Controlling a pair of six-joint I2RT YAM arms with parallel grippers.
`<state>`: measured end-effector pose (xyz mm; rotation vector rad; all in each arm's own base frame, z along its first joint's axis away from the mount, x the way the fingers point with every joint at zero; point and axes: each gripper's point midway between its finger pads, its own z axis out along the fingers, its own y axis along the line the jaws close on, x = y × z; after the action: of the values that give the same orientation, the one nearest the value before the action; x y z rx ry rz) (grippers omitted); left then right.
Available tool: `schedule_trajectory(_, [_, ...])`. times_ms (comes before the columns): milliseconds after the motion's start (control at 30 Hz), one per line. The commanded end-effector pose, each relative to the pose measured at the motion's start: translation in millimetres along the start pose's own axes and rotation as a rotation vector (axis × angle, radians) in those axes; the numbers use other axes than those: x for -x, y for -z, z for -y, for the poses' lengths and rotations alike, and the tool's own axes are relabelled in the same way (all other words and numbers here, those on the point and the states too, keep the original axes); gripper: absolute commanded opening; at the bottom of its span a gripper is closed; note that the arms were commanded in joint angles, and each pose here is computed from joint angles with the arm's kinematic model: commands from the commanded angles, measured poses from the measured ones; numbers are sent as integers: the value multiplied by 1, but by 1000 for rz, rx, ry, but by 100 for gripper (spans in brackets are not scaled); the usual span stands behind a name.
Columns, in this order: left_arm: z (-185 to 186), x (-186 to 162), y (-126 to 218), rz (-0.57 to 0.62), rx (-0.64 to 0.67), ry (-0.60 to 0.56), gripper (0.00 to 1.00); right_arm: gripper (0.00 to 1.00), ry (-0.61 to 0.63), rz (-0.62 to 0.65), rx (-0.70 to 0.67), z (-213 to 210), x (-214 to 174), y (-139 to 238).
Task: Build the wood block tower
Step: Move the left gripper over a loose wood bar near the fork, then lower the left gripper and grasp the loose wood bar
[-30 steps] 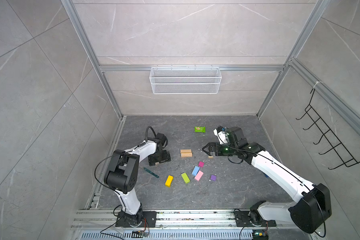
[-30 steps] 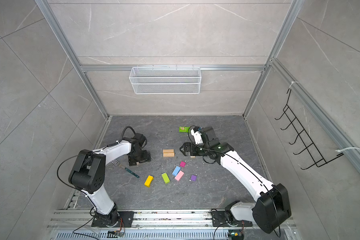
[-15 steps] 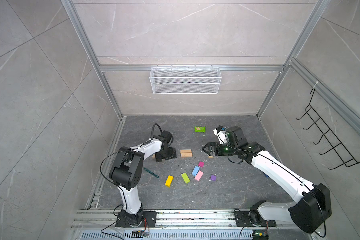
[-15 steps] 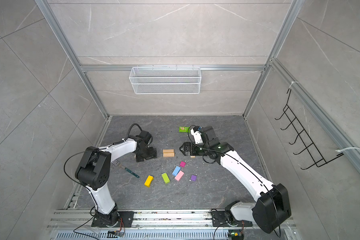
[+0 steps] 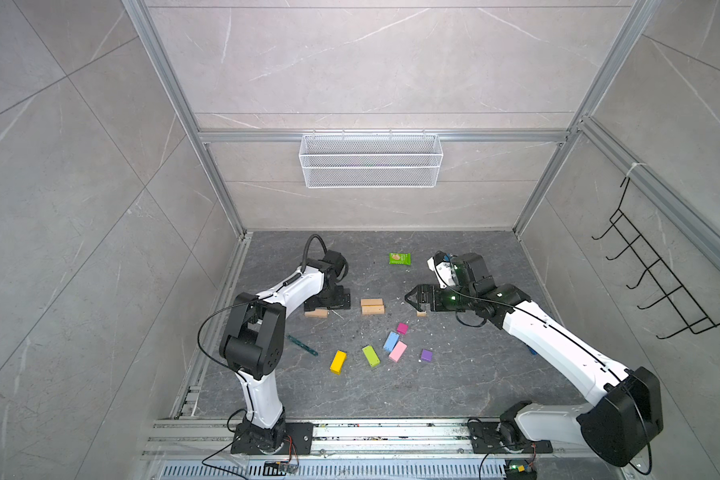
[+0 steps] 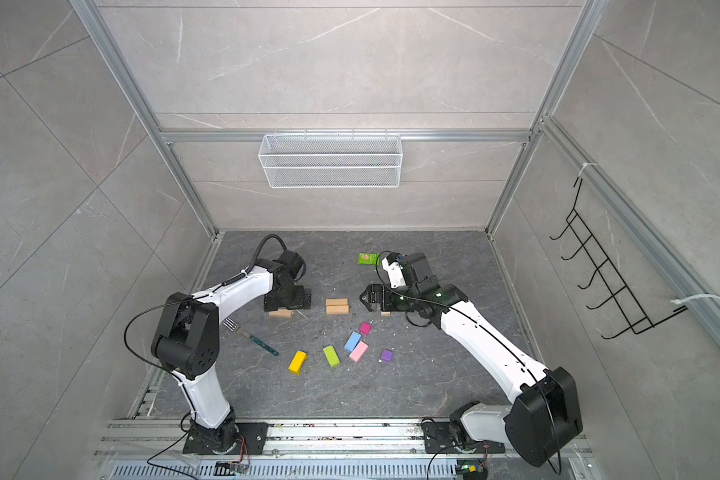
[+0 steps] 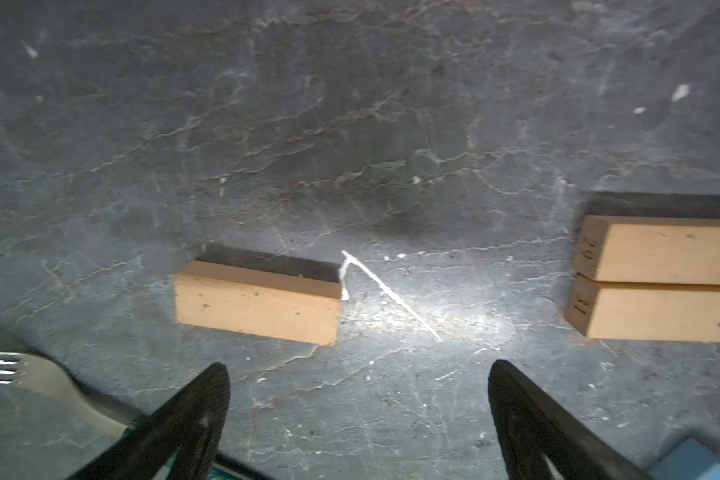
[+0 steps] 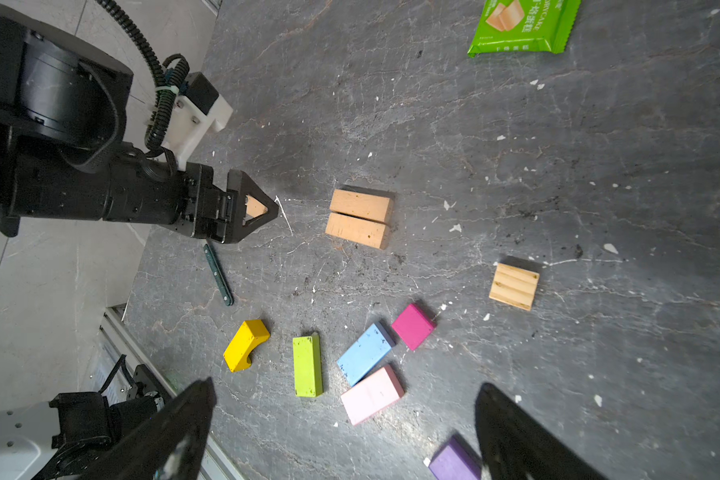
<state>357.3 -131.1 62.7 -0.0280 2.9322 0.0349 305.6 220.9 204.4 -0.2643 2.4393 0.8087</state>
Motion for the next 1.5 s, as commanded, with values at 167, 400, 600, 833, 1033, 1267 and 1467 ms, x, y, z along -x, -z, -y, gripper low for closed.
schedule_trajectory(167, [-38,8,-4,-5,110,-59,100,99,11,3,0,-4,0,7])
schedule_trajectory(400, [-38,13,-10,5,90,-109,100,99,7,5,4,-5,1,7])
schedule_trajectory(600, [-36,11,-25,-23,71,-112,100,99,5,4,6,-6,0,8])
schedule_trajectory(833, [-35,6,-38,-41,44,-85,100,99,3,3,1,-4,-2,8])
schedule_trajectory(1033, [-36,2,-43,-58,33,-91,100,99,3,1,0,-4,-1,7])
schedule_trajectory(1267, [-39,-7,-50,-89,9,-94,98,99,3,-3,-3,-4,-1,5])
schedule_trajectory(1467, [-39,-13,-52,-103,-4,-104,95,99,3,-2,-5,-3,0,5])
